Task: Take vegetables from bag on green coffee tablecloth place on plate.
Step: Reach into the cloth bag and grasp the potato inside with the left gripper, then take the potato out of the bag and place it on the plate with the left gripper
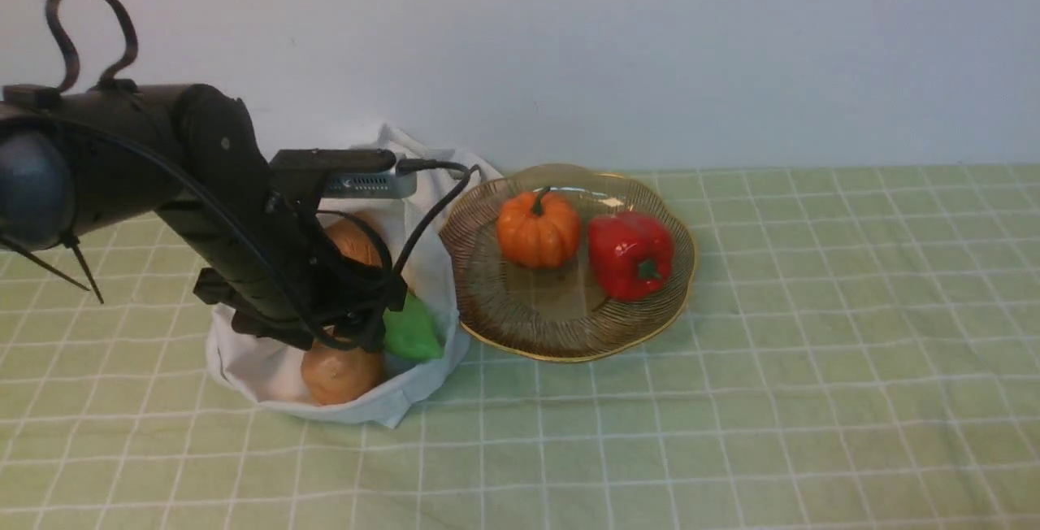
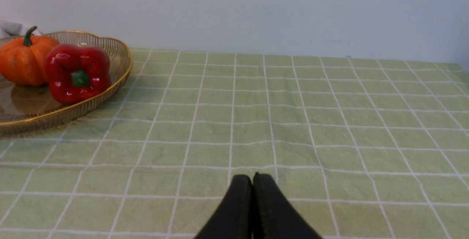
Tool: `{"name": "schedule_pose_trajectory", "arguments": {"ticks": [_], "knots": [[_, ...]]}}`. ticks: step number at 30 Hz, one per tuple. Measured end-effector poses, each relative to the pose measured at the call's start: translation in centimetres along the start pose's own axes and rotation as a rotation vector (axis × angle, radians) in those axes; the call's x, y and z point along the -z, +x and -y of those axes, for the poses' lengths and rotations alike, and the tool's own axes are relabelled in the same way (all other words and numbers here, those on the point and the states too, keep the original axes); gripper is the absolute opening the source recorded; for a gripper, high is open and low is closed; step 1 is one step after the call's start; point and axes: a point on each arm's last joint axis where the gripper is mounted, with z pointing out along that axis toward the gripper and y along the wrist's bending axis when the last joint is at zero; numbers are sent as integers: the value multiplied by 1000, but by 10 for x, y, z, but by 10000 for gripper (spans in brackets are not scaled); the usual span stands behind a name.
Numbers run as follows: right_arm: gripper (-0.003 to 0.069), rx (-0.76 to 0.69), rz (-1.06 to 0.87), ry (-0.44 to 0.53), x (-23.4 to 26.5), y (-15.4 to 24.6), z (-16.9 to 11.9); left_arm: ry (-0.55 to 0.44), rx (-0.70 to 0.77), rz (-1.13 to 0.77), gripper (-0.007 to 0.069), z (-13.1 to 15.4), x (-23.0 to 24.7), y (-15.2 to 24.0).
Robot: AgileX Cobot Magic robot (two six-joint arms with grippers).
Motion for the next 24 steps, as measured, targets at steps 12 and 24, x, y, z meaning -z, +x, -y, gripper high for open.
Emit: {"name": "schedule_pose_trajectory", "arguments": {"ticks": [12,24], "knots": [[-15,0,0,0,0,0,0,-25,-2,-76,453,-5,-31,1],[-15,0,0,0,0,0,0,-96,-214,-112,453,1,66,-4]]}}
